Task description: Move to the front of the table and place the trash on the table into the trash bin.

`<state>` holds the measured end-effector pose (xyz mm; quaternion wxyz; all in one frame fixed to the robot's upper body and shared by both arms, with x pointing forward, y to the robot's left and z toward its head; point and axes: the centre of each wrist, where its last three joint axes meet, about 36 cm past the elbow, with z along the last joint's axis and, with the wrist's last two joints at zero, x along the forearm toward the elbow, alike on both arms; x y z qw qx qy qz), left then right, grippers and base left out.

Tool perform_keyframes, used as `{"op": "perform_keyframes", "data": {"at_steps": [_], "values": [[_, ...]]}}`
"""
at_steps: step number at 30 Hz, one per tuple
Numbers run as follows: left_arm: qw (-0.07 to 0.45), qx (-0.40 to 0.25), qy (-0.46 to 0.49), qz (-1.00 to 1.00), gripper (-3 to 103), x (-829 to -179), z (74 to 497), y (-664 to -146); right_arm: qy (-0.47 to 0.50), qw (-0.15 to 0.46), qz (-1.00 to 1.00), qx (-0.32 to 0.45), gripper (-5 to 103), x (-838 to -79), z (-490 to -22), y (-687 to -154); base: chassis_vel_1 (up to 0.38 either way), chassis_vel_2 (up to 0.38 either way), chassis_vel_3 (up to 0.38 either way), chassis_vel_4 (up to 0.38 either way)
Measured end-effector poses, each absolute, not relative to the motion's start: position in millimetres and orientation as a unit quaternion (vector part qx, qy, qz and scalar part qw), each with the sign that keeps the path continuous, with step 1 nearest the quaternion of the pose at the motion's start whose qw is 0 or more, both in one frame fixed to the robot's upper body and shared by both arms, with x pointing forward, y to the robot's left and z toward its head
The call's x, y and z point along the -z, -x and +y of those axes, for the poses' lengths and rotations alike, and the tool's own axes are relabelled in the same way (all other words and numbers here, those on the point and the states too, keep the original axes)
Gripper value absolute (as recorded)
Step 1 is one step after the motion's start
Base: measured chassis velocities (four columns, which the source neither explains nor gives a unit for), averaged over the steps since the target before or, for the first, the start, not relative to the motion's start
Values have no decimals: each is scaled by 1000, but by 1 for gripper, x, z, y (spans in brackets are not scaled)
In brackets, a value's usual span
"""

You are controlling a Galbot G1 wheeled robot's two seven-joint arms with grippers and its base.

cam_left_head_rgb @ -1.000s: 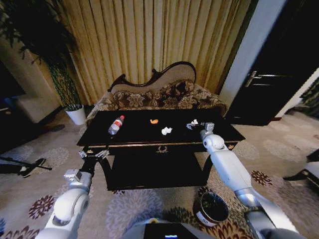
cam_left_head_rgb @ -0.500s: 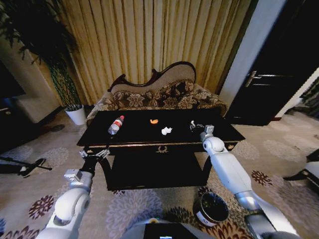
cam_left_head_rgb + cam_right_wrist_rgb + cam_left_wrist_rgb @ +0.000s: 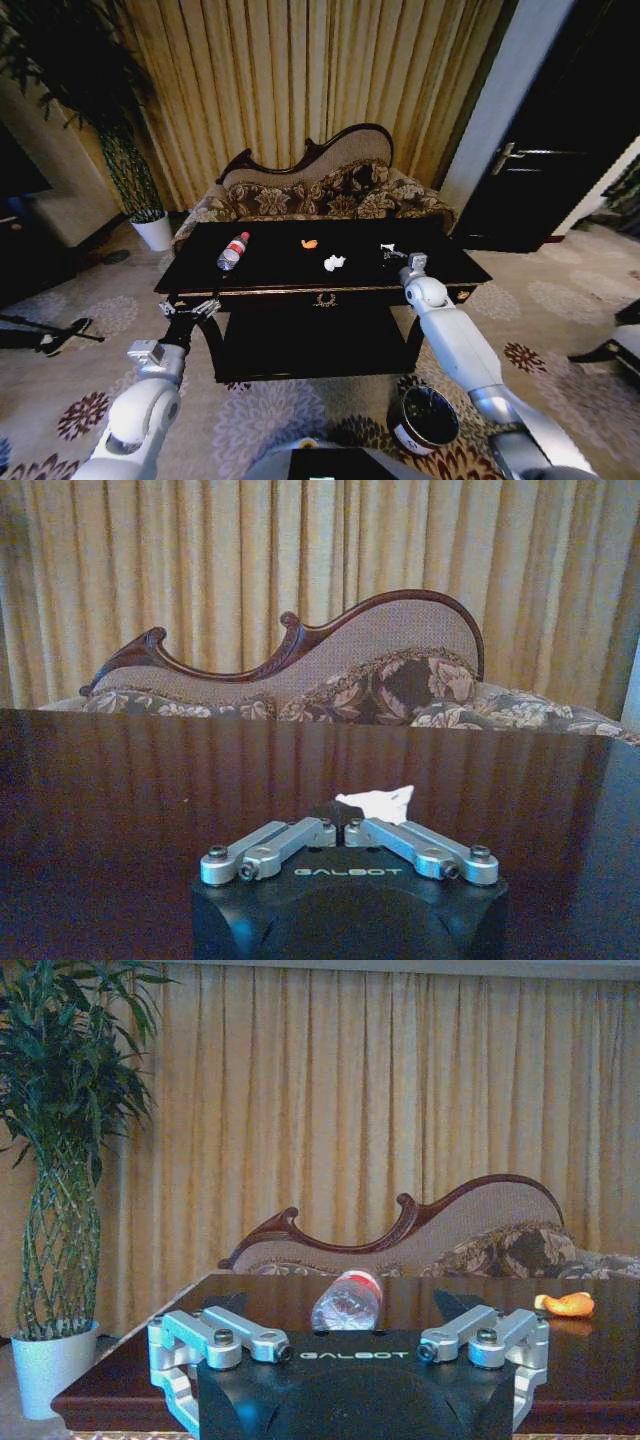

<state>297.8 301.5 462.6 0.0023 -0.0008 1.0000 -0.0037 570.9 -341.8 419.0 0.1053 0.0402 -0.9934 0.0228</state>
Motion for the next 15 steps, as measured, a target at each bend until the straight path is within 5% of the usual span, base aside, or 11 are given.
{"op": "perform_keyframes", "data": {"at_steps": [15], "values": [[1,7,-3,1000,100,-461,300,-296,-53,74,-996,-6,0,-441,-335,-567,0,0,0,0]]}}
